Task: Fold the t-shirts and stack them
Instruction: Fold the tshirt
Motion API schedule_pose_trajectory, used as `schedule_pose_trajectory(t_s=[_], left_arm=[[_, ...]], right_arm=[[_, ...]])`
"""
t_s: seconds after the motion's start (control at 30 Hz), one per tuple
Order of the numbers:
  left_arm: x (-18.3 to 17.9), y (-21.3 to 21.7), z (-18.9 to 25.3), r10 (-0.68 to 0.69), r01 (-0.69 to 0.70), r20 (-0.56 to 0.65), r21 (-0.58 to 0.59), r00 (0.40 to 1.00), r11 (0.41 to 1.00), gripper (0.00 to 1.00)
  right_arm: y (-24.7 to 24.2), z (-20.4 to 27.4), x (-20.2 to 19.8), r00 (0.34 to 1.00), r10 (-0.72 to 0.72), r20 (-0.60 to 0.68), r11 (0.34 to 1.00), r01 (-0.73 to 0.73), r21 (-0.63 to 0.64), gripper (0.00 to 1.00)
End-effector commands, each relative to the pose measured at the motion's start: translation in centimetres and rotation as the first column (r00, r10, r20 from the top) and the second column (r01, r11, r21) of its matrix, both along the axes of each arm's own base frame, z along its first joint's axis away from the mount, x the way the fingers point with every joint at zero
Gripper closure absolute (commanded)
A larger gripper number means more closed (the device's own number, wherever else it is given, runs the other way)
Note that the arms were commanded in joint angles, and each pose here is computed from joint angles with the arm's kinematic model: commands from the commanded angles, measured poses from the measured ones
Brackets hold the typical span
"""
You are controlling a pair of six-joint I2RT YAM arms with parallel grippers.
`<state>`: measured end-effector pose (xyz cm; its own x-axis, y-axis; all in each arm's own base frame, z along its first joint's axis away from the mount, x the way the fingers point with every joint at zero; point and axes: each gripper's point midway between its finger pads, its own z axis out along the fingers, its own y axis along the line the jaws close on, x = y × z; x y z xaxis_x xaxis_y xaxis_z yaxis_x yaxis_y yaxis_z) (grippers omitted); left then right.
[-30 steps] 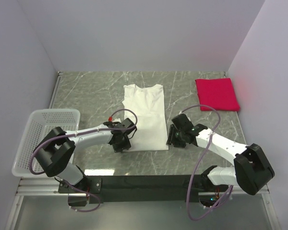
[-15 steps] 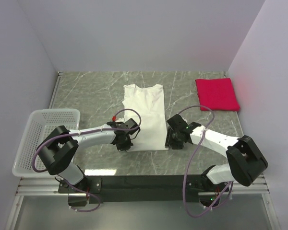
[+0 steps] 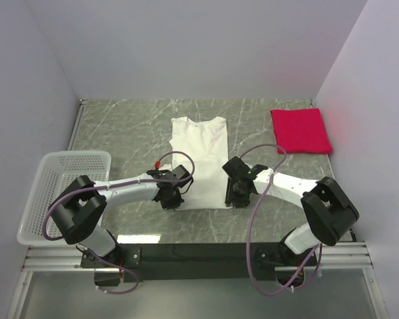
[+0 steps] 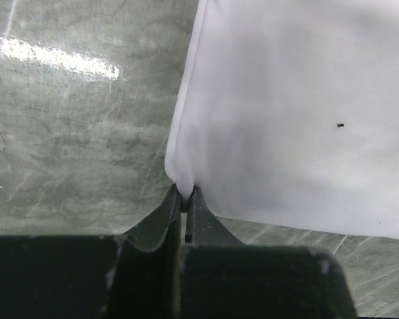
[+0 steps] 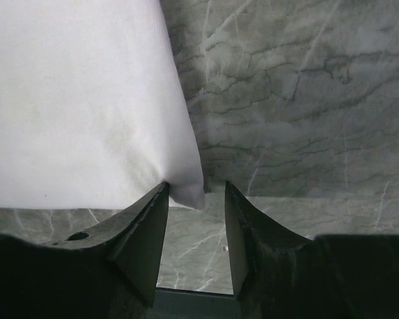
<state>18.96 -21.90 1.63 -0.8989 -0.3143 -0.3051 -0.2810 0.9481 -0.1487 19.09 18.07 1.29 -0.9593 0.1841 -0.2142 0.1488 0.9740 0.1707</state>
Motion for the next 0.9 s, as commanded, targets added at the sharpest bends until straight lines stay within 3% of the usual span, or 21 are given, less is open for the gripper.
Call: schedule_pose_trajectory(t_s=[0.0, 0.1, 0.4, 0.57, 0.7, 0.87], left_arm=[[-2.2, 1.3, -1.4, -0.010, 0.014, -0.072, 0.048, 0.997, 0.999, 0.99], [-2.2, 1.4, -1.2, -0.007, 0.010, -0.069, 0.049, 0.998, 0.999, 0.99], [-2.2, 1.5, -1.2, -0.010, 0.015, -0.074, 0.056, 0.997, 0.998, 0.99], [-2.1, 1.5, -0.6, -0.011, 0.014, -0.065, 0.056, 0.998, 0.998, 0.99], [-2.3, 2.2, 0.9, -0.015, 0.018, -0.047, 0.059, 0.999, 0.998, 0.99], [-4.9, 2.9, 3.0, -0.090, 0.093, -0.105, 0.030, 0.990, 0.995, 0.99]], right_arm=[[-0.5, -1.6, -1.3, 0.998, 0.003, -0.069, 0.997, -0.008, -0.070, 0.54], [-0.7, -2.6, -2.5, 0.991, 0.024, -0.134, 0.996, -0.036, -0.085, 0.55], [-0.9, -3.4, -3.5, 0.982, 0.033, -0.184, 0.995, -0.050, -0.091, 0.74], [-0.9, -3.1, -2.9, 0.988, 0.042, -0.151, 0.995, -0.055, -0.087, 1.00], [-1.0, -1.0, -2.1, 0.995, 0.067, -0.072, 0.995, -0.073, -0.075, 1.00], [-2.6, 0.4, -4.2, 0.988, 0.120, -0.100, 0.988, -0.129, -0.090, 1.00]])
